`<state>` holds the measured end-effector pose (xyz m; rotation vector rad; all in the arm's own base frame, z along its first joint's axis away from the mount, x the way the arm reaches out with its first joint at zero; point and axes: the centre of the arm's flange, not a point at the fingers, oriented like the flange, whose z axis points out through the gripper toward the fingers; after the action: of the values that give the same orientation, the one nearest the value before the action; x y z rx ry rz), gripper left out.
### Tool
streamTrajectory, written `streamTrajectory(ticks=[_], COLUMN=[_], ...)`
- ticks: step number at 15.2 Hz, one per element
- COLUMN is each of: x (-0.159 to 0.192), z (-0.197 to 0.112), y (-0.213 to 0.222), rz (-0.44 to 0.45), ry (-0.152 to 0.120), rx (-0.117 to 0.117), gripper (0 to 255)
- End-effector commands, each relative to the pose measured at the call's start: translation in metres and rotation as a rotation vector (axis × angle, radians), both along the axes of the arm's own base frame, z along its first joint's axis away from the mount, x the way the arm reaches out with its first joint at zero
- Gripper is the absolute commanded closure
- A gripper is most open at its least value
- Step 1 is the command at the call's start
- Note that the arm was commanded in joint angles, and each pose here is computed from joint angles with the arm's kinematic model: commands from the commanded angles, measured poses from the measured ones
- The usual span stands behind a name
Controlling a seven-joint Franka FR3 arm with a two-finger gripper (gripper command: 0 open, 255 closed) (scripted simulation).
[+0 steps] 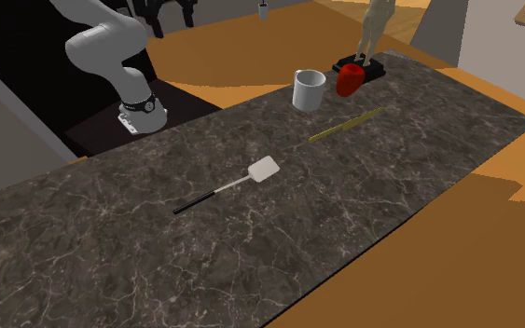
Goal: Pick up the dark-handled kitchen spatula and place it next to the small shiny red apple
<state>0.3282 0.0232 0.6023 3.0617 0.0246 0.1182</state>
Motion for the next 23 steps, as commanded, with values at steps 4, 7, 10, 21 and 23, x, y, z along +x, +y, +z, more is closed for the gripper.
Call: streamTrajectory(ticks=[4,7,10,21,23], x=[0.019,0.041,0.066,0.172,0.193], z=[-0.022,-0.044,-0.067,-0.154,-0.171], y=[-0.029,-0.055,-0.079,-0.138,-0.143], rz=[0.118,0.236,0.353,0.785,0.864], ry=[0.018,0.036,0.054,0.121,0.133], rx=[-0.001,-0.003,-0.004,-0.009,-0.01], gripper=[0,0,0,0,0])
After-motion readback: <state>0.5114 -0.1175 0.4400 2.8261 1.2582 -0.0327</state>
